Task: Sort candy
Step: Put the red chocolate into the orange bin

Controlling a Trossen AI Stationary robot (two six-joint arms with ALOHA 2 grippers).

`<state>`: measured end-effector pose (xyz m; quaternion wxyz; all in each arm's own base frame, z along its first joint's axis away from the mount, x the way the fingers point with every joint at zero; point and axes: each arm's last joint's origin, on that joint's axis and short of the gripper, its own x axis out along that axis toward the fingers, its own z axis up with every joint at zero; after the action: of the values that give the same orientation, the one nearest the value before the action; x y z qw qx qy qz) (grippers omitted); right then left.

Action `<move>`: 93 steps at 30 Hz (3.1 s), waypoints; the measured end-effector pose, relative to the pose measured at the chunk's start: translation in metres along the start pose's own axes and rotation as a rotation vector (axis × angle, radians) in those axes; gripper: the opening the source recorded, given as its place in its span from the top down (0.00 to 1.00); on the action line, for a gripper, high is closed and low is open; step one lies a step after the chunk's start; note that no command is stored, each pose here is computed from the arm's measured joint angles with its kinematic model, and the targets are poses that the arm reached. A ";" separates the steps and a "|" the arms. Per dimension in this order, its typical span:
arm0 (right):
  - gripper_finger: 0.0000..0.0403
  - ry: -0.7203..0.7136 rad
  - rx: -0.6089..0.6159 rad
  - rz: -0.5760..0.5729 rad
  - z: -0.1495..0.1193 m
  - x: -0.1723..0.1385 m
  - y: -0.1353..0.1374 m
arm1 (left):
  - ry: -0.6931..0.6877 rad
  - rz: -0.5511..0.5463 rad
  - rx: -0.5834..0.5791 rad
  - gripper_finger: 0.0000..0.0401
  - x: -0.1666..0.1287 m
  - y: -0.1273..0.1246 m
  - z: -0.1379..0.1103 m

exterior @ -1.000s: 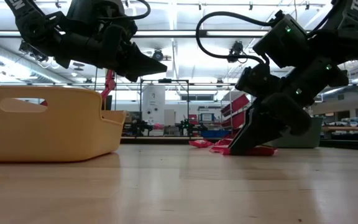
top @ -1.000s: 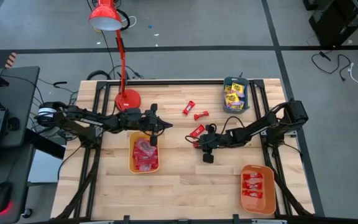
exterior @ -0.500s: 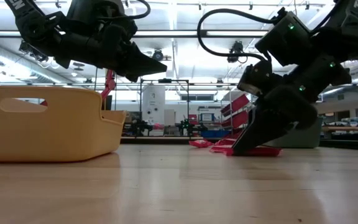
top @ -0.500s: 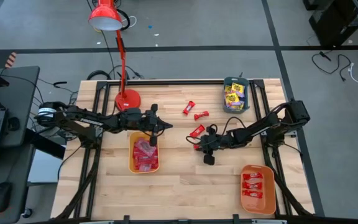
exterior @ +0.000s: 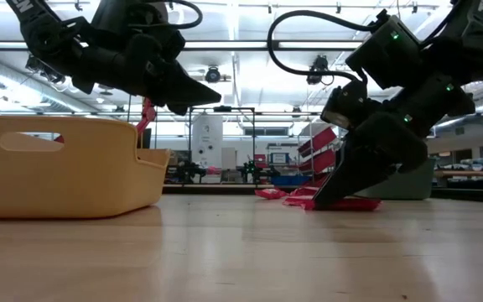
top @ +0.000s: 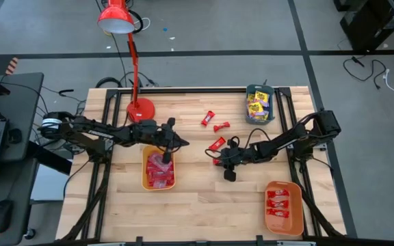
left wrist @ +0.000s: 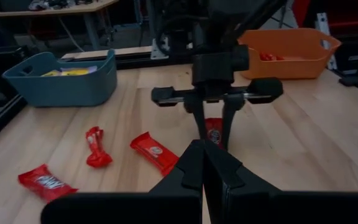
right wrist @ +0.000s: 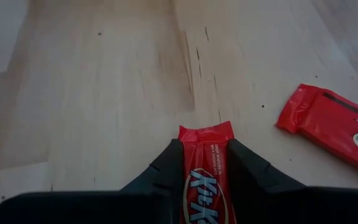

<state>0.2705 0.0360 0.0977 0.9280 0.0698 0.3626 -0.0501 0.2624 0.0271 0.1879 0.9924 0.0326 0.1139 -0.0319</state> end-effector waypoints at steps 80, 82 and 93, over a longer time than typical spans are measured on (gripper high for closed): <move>0.89 -0.341 0.359 0.512 0.051 -0.014 0.001 | -0.171 -0.206 0.229 0.65 0.032 -0.042 -0.010; 0.89 -0.356 0.368 0.506 0.053 -0.014 -0.002 | -0.164 -0.212 0.215 0.65 0.032 -0.042 -0.010; 0.89 -0.475 0.452 0.462 0.065 -0.017 -0.025 | -0.139 -0.113 0.149 0.65 0.033 -0.039 -0.011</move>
<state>0.2978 0.0009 0.1543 0.9340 0.3384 0.0928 0.0664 0.2892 -0.0125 0.1677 0.9894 0.0977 0.0436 -0.0981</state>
